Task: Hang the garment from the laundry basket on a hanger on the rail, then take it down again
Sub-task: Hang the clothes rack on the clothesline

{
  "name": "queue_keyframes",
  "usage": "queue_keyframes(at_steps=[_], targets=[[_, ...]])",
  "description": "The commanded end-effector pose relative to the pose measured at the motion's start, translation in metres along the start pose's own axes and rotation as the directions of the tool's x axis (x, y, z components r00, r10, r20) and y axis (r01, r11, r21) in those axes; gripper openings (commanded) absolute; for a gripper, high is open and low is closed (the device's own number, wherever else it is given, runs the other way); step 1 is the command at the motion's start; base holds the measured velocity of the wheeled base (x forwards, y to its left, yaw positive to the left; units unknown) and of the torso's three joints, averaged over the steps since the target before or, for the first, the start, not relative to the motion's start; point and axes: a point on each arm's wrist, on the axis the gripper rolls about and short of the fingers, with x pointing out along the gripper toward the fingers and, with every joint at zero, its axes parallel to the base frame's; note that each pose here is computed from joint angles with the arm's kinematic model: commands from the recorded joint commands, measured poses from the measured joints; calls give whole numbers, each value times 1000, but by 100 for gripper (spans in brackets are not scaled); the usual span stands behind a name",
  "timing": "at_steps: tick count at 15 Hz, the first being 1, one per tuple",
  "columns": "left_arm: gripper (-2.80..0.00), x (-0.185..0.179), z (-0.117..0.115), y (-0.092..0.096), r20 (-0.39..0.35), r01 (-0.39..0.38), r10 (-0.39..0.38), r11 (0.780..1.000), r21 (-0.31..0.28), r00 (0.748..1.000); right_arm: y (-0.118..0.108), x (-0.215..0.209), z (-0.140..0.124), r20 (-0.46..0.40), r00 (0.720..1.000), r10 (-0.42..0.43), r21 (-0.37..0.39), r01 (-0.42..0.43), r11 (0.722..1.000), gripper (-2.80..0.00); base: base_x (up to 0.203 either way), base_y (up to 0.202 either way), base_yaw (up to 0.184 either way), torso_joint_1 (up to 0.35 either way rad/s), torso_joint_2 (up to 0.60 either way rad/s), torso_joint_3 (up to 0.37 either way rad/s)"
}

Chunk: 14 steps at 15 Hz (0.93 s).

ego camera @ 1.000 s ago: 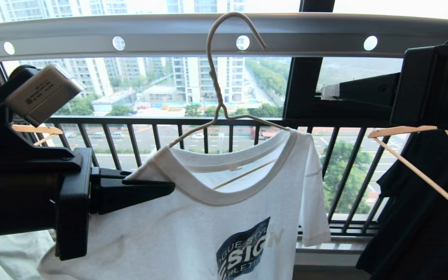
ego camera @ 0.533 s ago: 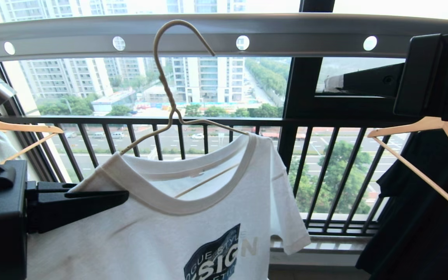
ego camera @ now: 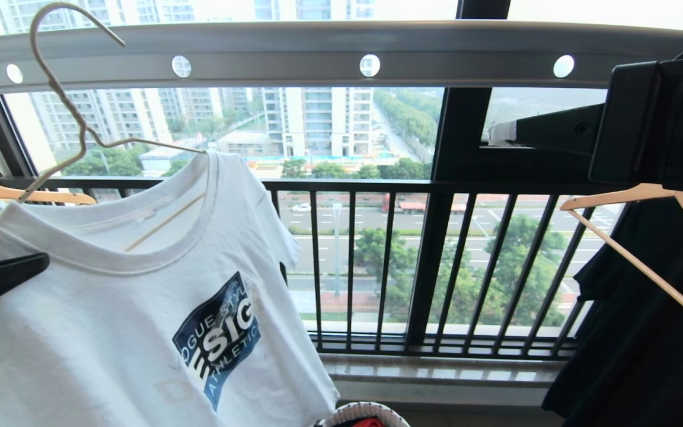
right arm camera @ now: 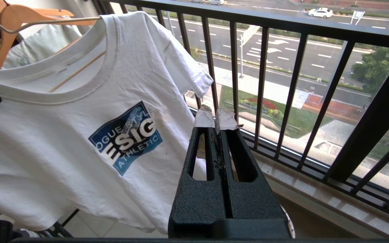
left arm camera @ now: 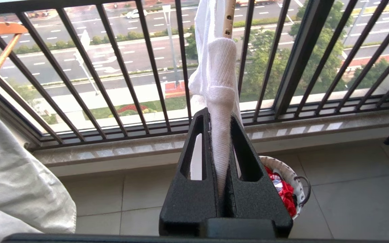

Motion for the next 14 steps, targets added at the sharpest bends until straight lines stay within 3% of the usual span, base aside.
queue_keyframes(at_steps=[1, 4, 8, 11, 12, 14], targets=[[-280, -8, -5, 8, 16, -92, 93, 996, -17, 996, 0, 5, -3, -16, 1000, -3, -2, 3, 1000, -280, 0, 0, 0, 0, 0, 0], [-280, -8, -20, 14, -12, -271, 271, 962, -21, 963, 1, 8, -5, -26, 1000, -4, -2, 4, 1000, -280, 0, 0, 0, 0, 0, 0], [-280, -1, -22, 18, 8, -408, 411, 907, -102, 912, 1, 12, -7, -37, 999, -6, -4, 5, 1000, -280, 0, 0, 0, 0, 0, 0], [-280, 20, -20, 25, -7, -540, 543, 833, -119, 839, 1, 19, -11, -56, 998, -9, -8, 8, 1000, -280, 0, 0, 0, 0, 0, 0], [-280, 26, -19, 27, 0, -561, 566, 818, -129, 825, 1, 21, -12, -60, 998, -10, -9, 9, 1000, -280, 0, 0, 0, 0, 0, 0], [-280, 28, -18, 27, 4, -560, 565, 818, -132, 825, 1, 23, -13, -67, 998, -12, -10, 11, 1000, -280, 0, 0, 0, 0, 0, 0]])
